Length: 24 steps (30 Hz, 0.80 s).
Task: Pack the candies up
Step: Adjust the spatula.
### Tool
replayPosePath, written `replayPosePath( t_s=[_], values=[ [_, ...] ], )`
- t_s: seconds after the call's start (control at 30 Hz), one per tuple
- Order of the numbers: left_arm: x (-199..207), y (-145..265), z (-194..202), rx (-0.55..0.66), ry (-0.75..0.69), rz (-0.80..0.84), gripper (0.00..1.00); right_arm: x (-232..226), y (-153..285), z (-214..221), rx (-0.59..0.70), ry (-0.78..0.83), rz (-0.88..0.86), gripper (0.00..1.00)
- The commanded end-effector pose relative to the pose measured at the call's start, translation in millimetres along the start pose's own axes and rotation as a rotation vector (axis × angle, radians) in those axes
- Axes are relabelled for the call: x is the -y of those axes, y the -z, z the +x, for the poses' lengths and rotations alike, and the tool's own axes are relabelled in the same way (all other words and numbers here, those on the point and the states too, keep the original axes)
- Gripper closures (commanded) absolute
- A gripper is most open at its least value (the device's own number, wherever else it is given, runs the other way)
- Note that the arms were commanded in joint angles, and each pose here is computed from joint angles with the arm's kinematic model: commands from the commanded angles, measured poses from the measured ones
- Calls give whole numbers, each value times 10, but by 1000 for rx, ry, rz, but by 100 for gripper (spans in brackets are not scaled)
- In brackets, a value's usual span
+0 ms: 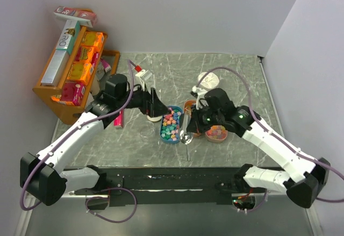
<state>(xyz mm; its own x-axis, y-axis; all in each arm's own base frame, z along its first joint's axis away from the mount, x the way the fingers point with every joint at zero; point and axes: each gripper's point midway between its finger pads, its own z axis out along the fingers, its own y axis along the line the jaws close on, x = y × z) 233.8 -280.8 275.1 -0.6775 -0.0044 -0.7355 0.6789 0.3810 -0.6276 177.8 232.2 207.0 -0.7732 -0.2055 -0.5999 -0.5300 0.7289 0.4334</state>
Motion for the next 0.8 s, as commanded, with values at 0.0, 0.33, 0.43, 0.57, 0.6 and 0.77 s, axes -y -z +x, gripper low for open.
replayPosePath(
  t_s=[0.0, 0.33, 0.43, 0.57, 0.6, 0.77],
  values=[
    [431, 27, 85, -35, -59, 162, 3, -152, -75, -75, -42, 82, -5, 100],
    [272, -245, 498, -158, -25, 54, 31, -324, -116, -50, -78, 139, -68, 100],
    [206, -292, 577, -190, -14, 36, 48, -395, -24, -36, -56, 168, -114, 100],
    [146, -350, 587, -202, -11, 21, 74, -507, 92, -11, -29, 201, -183, 100],
    [151, -361, 569, -200, -12, 20, 80, -537, 121, -1, -28, 207, -202, 100],
    [116, -473, 635, -270, 42, 34, 99, -560, 185, -4, -17, 246, -220, 100]
  ],
)
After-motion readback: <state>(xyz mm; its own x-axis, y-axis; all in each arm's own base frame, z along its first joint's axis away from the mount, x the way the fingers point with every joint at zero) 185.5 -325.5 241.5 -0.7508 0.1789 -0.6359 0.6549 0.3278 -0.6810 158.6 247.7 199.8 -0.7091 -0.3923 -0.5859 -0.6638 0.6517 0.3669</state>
